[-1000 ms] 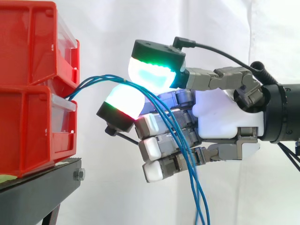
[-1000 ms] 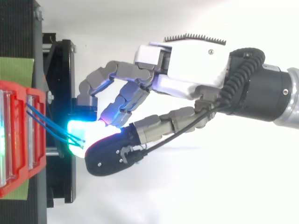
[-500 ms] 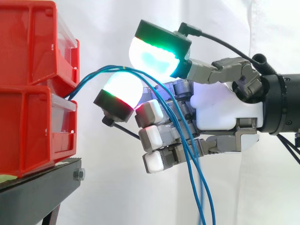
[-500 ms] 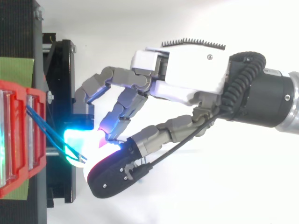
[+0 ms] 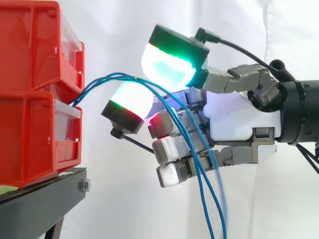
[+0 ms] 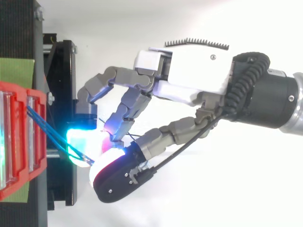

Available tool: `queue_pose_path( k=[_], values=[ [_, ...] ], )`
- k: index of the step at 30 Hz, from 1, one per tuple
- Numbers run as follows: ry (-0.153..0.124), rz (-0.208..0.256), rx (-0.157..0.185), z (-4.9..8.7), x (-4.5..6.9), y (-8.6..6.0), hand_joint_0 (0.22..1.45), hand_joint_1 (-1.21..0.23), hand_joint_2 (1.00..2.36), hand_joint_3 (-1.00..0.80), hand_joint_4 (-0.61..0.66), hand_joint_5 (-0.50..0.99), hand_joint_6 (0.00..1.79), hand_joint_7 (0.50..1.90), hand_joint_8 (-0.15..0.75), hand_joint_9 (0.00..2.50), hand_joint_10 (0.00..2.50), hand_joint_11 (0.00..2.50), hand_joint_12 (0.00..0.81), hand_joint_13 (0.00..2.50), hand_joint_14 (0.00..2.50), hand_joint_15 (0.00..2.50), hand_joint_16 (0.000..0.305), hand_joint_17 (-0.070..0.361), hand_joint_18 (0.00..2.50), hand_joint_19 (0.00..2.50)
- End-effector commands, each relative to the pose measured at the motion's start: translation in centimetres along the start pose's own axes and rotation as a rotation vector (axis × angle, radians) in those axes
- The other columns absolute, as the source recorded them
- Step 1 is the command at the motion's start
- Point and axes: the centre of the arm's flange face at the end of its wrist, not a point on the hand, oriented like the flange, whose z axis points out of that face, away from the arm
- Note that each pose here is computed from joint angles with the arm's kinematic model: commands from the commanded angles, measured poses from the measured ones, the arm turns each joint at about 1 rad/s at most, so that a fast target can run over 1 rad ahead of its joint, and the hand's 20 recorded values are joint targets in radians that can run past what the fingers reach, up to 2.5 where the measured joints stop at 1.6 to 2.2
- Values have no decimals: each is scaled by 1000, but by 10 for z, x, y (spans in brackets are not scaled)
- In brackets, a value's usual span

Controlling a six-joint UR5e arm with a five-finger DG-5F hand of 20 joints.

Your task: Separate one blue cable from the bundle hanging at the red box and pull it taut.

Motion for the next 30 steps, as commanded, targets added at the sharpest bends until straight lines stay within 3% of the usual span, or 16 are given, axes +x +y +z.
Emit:
queue_pose_path(
  k=[1,4,7,16,19,23,27,30],
  values=[
    [-2,0,0,0,0,0,766,-895,1002,-472,75,-200,938,955,351,1057,15,1007,357,1074,23,702,42,94,852,608],
    [-2,0,0,0,0,0,828,-878,1008,-420,65,-209,955,949,341,1049,13,1044,354,1063,24,730,40,91,812,634],
    [-2,1,2,0,0,-1,841,-878,1000,-500,82,-209,961,885,337,1042,13,1065,353,1067,22,724,39,87,817,619],
    [-2,4,2,0,0,-1,623,-985,1000,-500,92,-177,953,934,359,1140,14,1126,345,1100,25,743,35,80,852,593],
    [-2,5,0,0,0,0,536,-922,1000,-500,112,-168,949,928,378,1175,15,1125,366,1139,22,747,40,89,895,607],
    [-3,4,2,0,0,-1,522,-867,1000,-500,120,-167,940,921,381,1186,14,1110,374,1150,23,733,41,93,905,612],
    [-3,8,0,0,0,0,550,-784,1000,-500,119,-169,932,934,376,1187,14,1108,371,1143,22,743,40,91,899,624],
    [-3,9,2,0,0,-1,640,-721,1000,-500,95,-168,927,962,372,1193,16,1111,361,1136,24,747,39,88,886,641]
  ],
)
